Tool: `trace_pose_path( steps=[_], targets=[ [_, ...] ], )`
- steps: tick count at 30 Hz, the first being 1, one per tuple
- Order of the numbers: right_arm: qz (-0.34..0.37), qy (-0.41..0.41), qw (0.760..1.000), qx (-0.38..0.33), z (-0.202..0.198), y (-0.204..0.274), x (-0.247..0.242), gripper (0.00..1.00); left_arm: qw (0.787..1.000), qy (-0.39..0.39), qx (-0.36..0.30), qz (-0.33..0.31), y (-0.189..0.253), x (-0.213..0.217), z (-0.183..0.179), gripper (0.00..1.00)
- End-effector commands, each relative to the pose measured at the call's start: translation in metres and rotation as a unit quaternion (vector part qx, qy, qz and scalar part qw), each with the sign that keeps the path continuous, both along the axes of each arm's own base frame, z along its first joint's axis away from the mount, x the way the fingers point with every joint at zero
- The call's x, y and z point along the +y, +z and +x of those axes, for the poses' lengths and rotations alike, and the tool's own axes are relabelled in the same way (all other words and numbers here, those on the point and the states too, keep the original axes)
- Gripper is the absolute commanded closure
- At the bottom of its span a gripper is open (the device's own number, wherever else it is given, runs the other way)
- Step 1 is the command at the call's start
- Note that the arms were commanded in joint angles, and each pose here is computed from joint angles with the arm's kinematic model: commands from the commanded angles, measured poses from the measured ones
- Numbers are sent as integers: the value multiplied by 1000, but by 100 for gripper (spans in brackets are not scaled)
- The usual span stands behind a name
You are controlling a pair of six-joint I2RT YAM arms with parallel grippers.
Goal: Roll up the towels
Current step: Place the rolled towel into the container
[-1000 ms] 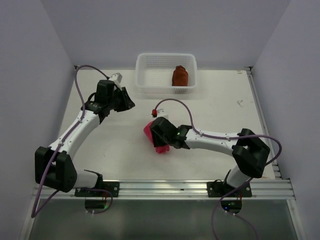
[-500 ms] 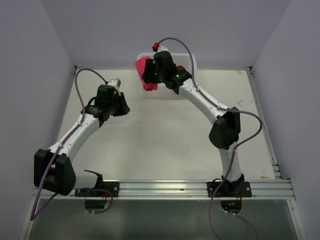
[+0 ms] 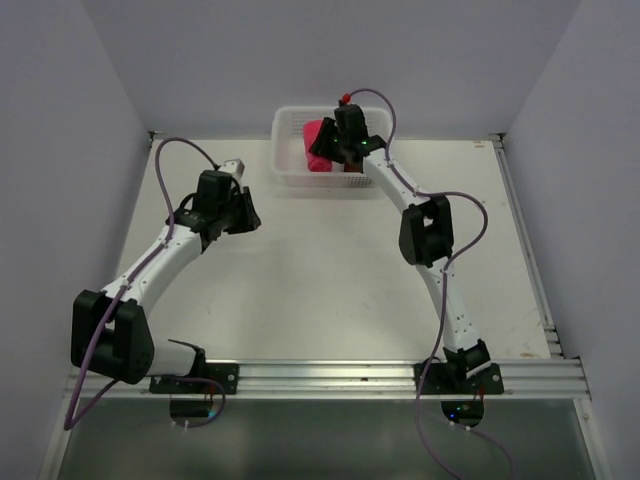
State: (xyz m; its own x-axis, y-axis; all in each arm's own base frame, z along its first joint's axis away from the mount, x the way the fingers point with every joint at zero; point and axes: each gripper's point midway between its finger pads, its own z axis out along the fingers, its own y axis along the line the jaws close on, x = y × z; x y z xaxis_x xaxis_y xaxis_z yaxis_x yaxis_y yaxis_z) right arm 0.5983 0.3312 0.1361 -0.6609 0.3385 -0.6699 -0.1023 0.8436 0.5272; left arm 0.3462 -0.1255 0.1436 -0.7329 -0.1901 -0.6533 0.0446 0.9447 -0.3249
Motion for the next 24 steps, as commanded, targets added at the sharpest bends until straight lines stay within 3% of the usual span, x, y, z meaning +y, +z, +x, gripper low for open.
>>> trace_pose_path(
  steps=[1,12,16,20,24],
  targets=[
    [50,4,998,-37,13,35,7,91,1000,-6,-5,0,0,1,4,67],
    [19,-13,999,47,12,-51,-16,89,1000,-18,6,-12,-6,-5,3,67],
    [-16,-20,998,58,9,-64,-27,78,1000,-24,10,-16,-8,-8,2,67],
    [-47,-25,997,61,6,-70,-36,52,999,-26,13,-19,-9,-9,2,67],
    [-61,-24,996,68,3,-77,-40,40,999,-28,15,-22,-11,-11,2,67]
  ],
)
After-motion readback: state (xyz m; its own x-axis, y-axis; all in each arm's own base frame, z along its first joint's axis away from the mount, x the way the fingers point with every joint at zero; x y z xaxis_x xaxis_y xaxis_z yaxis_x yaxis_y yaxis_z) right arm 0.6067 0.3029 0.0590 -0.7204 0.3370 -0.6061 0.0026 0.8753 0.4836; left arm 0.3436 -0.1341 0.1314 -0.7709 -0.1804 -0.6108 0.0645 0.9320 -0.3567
